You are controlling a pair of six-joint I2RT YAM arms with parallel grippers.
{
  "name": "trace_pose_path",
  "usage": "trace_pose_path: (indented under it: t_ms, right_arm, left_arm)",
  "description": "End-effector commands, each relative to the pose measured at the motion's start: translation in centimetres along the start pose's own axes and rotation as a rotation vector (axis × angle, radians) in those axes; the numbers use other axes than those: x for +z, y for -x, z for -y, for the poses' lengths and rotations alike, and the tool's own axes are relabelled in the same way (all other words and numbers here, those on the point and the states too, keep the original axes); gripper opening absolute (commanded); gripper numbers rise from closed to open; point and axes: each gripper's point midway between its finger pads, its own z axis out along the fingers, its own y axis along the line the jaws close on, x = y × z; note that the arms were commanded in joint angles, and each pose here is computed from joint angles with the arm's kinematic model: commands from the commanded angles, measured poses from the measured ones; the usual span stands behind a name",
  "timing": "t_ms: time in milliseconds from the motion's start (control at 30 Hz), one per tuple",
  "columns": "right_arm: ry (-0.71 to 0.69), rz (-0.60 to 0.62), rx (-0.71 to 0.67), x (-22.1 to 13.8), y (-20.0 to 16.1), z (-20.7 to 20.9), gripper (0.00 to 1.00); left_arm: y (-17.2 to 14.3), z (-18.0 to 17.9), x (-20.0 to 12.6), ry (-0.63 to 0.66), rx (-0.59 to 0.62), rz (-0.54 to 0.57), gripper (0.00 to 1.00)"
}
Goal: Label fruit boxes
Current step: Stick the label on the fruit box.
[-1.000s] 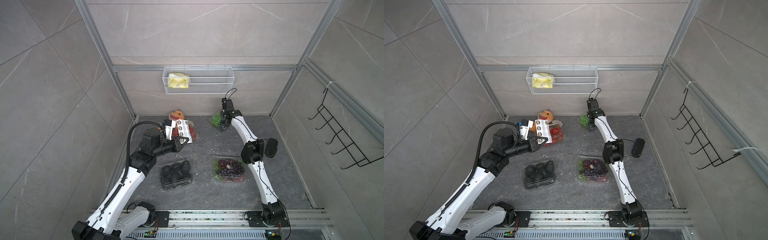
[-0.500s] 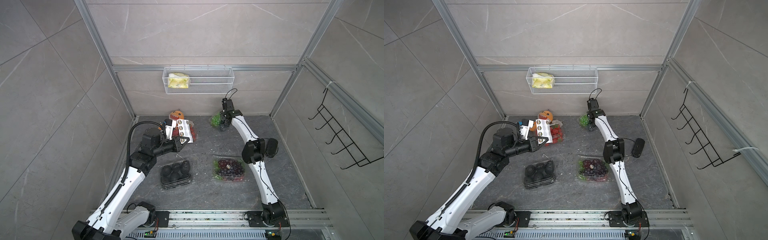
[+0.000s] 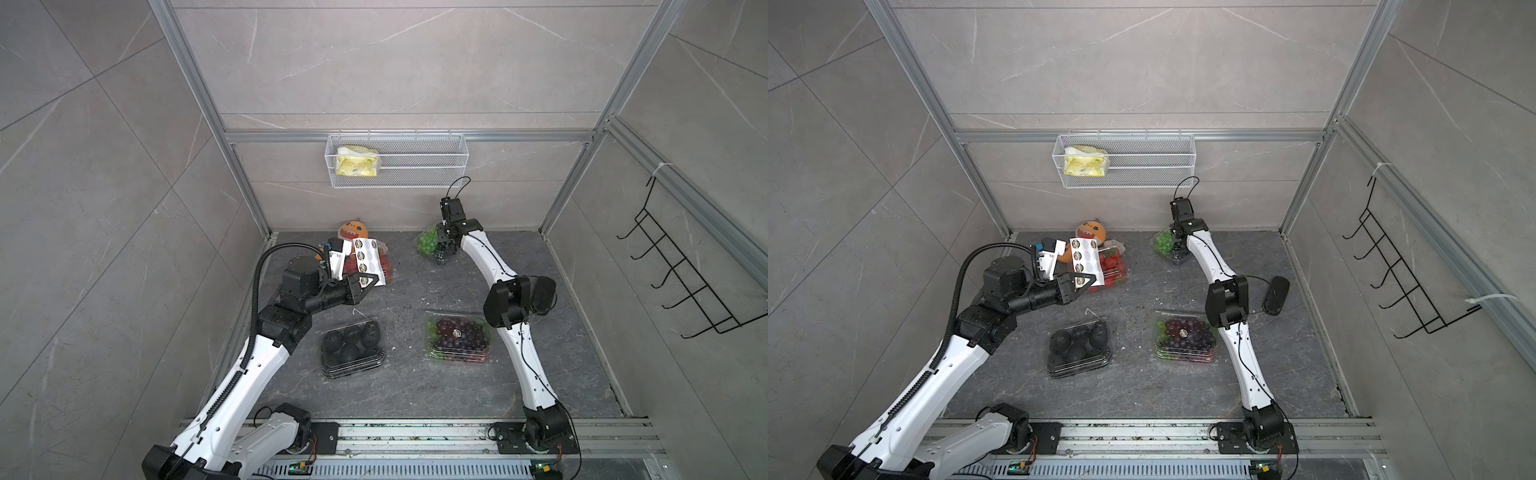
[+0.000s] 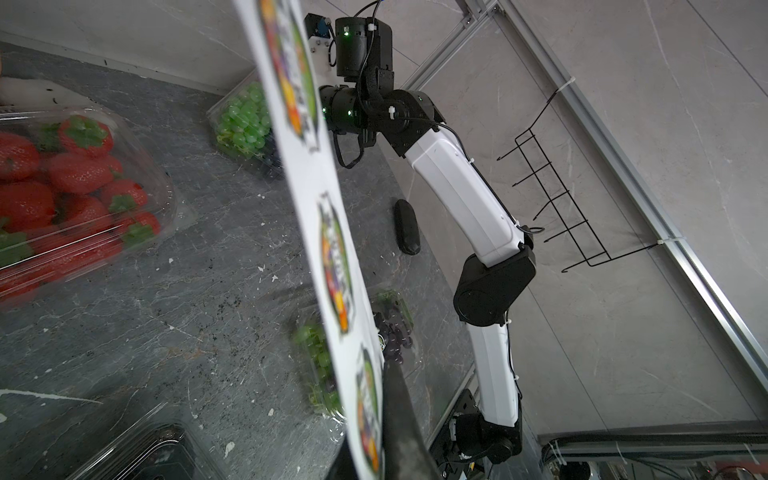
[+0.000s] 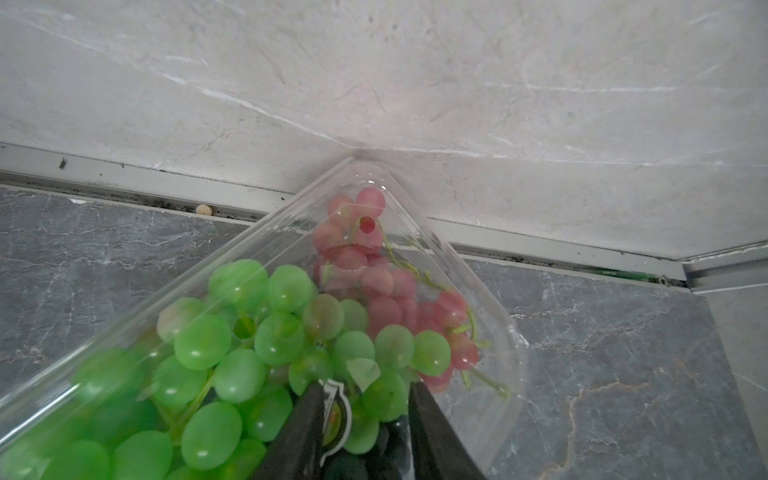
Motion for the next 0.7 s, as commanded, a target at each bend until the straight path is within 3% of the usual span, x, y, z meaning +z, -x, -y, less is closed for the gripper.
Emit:
trace_pose_path:
  t_ms: [0,300,667]
  right_arm:
    - [0.021,-0.018,0.001,-1.5,0.1,-0.3,0.38]
    - [0.040,-0.037,-0.006,-1.2,-0.5,-0.9,0.38]
    - [0.094,-0.004,-0.005,-3.7,1.1,-2.5,0.42]
  left_arm:
    - [0.8,1.2,-0.6,-0.041,0.032,0.034,0.00]
    - [0.8,1.2,-0.7,-0.043,0.034,0.032,0.00]
    - [0.7,1.2,-0.7,-0.043,0.036,0.034,0.00]
